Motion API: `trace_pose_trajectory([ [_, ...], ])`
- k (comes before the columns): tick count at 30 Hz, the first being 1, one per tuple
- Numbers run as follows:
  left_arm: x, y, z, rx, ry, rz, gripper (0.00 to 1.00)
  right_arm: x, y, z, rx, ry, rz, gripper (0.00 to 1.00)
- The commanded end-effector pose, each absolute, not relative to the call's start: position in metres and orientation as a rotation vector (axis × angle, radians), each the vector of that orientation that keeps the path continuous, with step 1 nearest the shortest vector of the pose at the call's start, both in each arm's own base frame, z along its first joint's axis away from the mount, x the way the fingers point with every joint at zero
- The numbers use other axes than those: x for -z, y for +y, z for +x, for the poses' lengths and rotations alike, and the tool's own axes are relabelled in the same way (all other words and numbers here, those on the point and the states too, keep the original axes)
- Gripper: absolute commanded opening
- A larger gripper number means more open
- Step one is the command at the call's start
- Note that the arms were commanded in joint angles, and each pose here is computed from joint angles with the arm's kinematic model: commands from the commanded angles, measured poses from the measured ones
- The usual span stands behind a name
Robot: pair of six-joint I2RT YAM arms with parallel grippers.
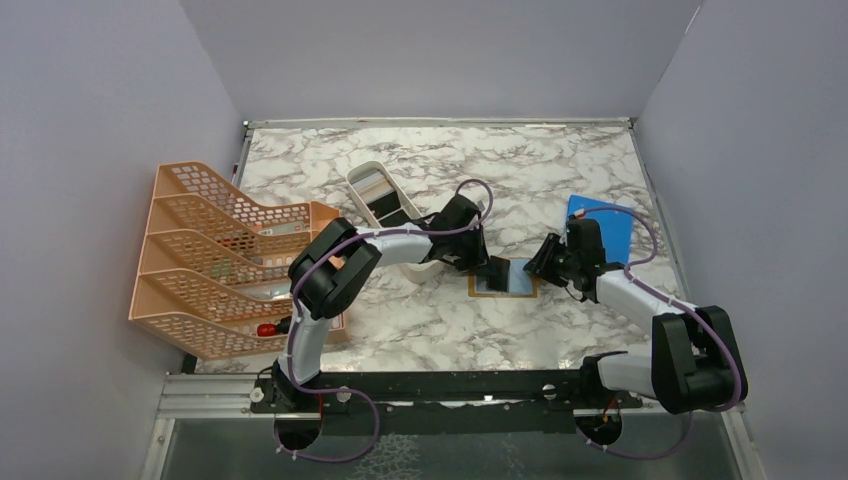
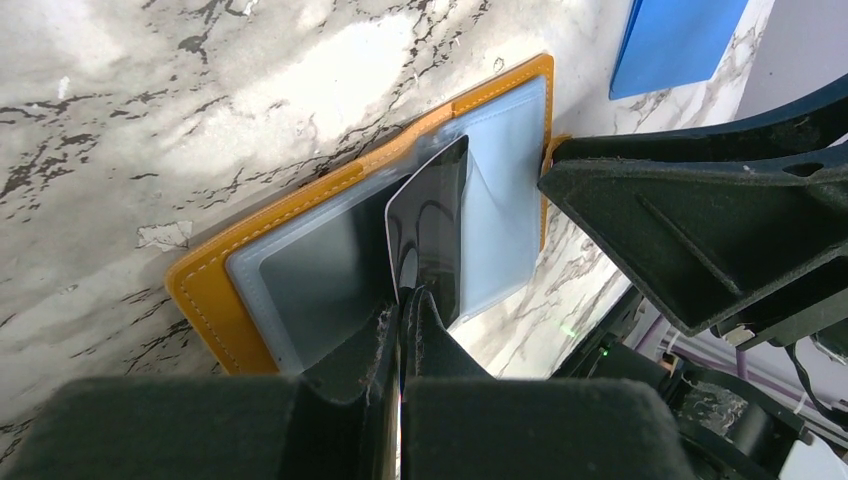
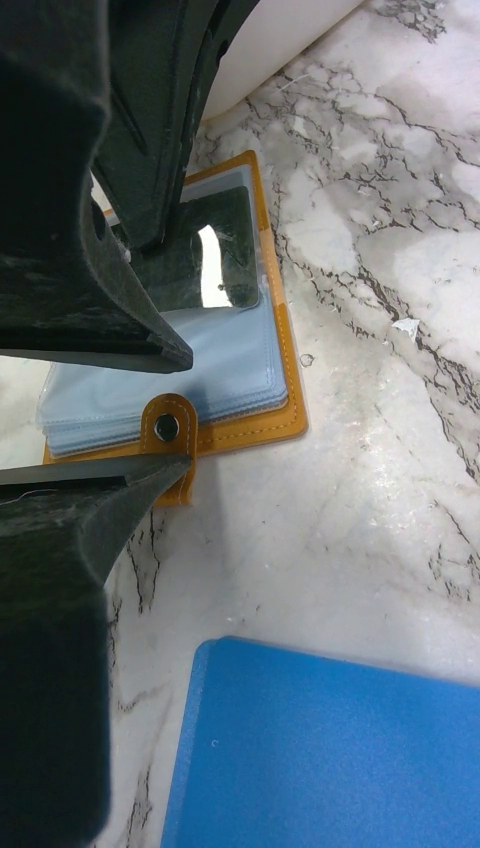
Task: Put the credit cards into the card holder
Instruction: Insert the credit card into the card holder.
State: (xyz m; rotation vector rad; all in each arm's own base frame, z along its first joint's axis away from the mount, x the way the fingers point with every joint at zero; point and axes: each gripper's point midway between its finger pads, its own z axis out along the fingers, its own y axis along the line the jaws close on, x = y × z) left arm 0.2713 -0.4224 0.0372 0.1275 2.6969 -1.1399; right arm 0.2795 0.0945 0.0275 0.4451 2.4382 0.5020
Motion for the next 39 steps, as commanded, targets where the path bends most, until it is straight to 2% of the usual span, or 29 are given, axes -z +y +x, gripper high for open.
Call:
trace_pose_trajectory([
  [1,-0.006,-0.394,0.257,0.947,2.838,0.072,0.0,-0.014,0.091,0.261,-0.461,2.519,0.46,0.4],
  [31,-0.012,-0.386,0.245,0.918,2.85,0.019,0.0,-0.016,0.098,0.259,-0.52,2.508,0.432,0.4],
  [39,-0.012,-0.408,0.236,1.121,2.849,-0.041,0.0,-0.016,0.101,0.258,-0.543,2.505,0.432,0.4],
])
